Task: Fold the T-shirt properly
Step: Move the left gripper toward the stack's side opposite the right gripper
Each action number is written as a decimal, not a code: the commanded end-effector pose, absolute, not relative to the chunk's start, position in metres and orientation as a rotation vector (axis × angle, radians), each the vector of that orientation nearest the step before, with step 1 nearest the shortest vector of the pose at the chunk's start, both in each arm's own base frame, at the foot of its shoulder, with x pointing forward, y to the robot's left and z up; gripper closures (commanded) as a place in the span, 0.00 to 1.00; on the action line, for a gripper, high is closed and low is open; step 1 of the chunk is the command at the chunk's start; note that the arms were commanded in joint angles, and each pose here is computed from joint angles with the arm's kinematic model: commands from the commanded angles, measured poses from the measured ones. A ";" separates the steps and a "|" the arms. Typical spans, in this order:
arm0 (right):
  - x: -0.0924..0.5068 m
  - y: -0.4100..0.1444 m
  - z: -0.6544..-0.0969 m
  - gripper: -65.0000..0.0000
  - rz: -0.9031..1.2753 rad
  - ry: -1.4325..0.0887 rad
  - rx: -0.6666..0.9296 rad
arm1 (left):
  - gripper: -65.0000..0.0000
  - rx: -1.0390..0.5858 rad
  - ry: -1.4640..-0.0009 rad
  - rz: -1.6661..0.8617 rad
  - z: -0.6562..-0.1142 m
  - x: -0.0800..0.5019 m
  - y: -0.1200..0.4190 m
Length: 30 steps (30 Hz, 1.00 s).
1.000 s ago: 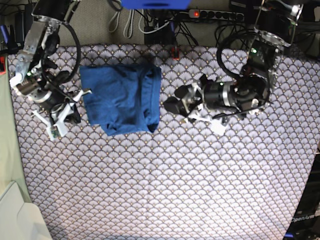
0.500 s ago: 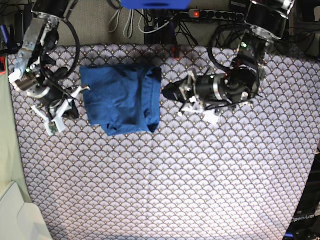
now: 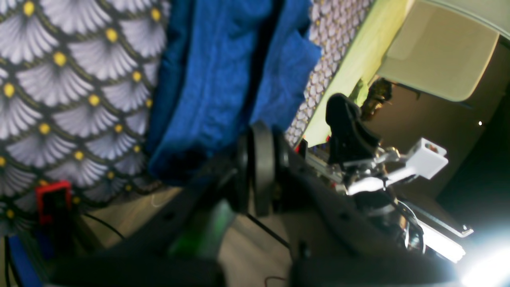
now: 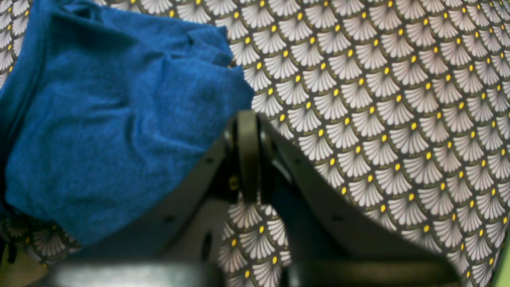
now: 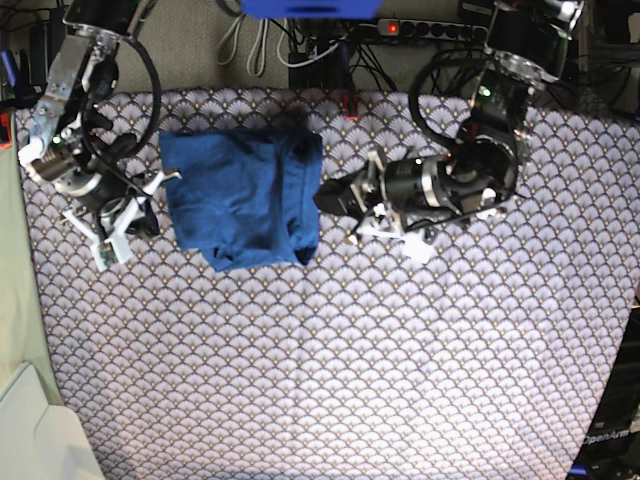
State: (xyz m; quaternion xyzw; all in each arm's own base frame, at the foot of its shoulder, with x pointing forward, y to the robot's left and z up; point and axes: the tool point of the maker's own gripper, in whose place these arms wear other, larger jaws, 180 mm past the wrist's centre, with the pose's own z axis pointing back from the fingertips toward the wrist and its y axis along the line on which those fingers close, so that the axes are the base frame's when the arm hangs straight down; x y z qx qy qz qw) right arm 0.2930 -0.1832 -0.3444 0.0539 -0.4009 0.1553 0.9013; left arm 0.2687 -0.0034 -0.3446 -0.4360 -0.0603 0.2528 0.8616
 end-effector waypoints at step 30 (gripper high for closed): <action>0.303 -0.183 -0.329 1.00 0.335 -0.887 0.108 | 0.32 -0.702 -0.289 0.365 -0.351 0.269 0.014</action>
